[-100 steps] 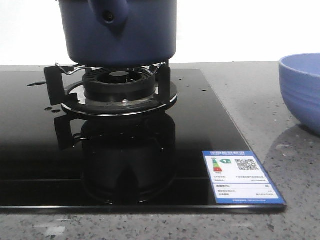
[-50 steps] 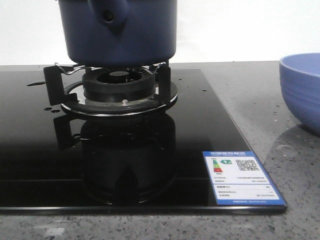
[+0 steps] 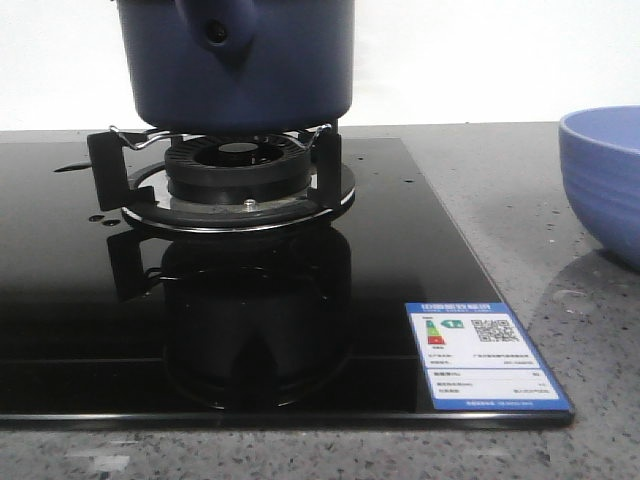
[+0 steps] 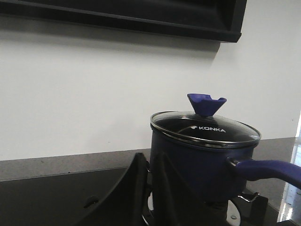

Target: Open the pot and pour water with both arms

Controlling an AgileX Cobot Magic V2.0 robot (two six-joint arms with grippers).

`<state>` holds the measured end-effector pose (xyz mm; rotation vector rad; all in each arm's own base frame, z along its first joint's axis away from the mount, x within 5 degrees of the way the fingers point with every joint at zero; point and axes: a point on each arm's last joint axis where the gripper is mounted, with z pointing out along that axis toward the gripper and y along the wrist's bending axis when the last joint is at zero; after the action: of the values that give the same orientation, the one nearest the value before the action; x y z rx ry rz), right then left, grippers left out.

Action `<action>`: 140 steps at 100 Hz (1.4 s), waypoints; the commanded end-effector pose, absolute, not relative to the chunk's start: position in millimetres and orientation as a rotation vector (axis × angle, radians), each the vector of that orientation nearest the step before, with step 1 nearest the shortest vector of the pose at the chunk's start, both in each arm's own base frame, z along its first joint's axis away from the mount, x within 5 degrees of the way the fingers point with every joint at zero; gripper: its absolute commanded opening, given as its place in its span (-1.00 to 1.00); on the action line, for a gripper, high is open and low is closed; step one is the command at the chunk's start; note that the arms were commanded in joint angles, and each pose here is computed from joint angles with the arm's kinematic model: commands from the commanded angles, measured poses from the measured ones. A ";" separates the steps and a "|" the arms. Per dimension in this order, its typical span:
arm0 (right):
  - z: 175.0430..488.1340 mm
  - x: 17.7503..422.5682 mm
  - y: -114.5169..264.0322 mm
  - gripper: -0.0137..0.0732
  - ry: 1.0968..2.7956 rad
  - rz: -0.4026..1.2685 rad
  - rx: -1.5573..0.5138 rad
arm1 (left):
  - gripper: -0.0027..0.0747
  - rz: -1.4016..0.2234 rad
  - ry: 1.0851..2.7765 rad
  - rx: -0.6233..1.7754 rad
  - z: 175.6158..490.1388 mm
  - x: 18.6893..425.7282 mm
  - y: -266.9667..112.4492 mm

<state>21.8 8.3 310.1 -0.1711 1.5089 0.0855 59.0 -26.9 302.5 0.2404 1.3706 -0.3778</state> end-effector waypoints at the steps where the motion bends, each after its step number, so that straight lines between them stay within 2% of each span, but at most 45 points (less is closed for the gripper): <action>1: 325.2 20.1 7.2 -0.83 1.410 0.077 -0.158 | -0.98 -0.367 1.344 0.271 310.8 57.5 -28.0; 10: 325.2 20.1 7.2 -0.83 1.410 0.077 -0.158 | -0.98 -0.214 1.322 0.379 311.0 57.4 -27.0; 32: 325.2 20.1 7.2 -0.83 1.410 0.077 -0.158 | -0.98 -0.177 1.427 0.349 294.7 62.6 -23.2; 54: 325.2 20.1 7.2 -0.83 1.410 0.077 -0.158 | -0.98 -0.118 1.543 0.277 246.2 65.9 -17.1; 83: 325.2 20.1 7.2 -0.83 1.410 0.077 -0.158 | -0.98 -0.018 1.594 0.157 194.1 58.5 -6.5; 86: 325.2 20.1 7.2 -0.83 1.410 0.077 -0.158 | -0.98 -0.009 1.655 0.158 188.8 57.3 -5.9; 99: 325.2 20.1 7.2 -0.83 1.410 0.077 -0.158 | -0.98 0.019 1.779 0.125 176.7 53.2 -3.4; 140: 325.2 20.1 7.2 -0.83 1.410 0.077 -0.158 | -0.98 0.039 1.779 0.110 176.8 53.3 -2.2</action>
<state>21.8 8.3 310.3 -0.1712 1.5072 0.0849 53.5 -2.2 181.5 0.1284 1.8150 0.0502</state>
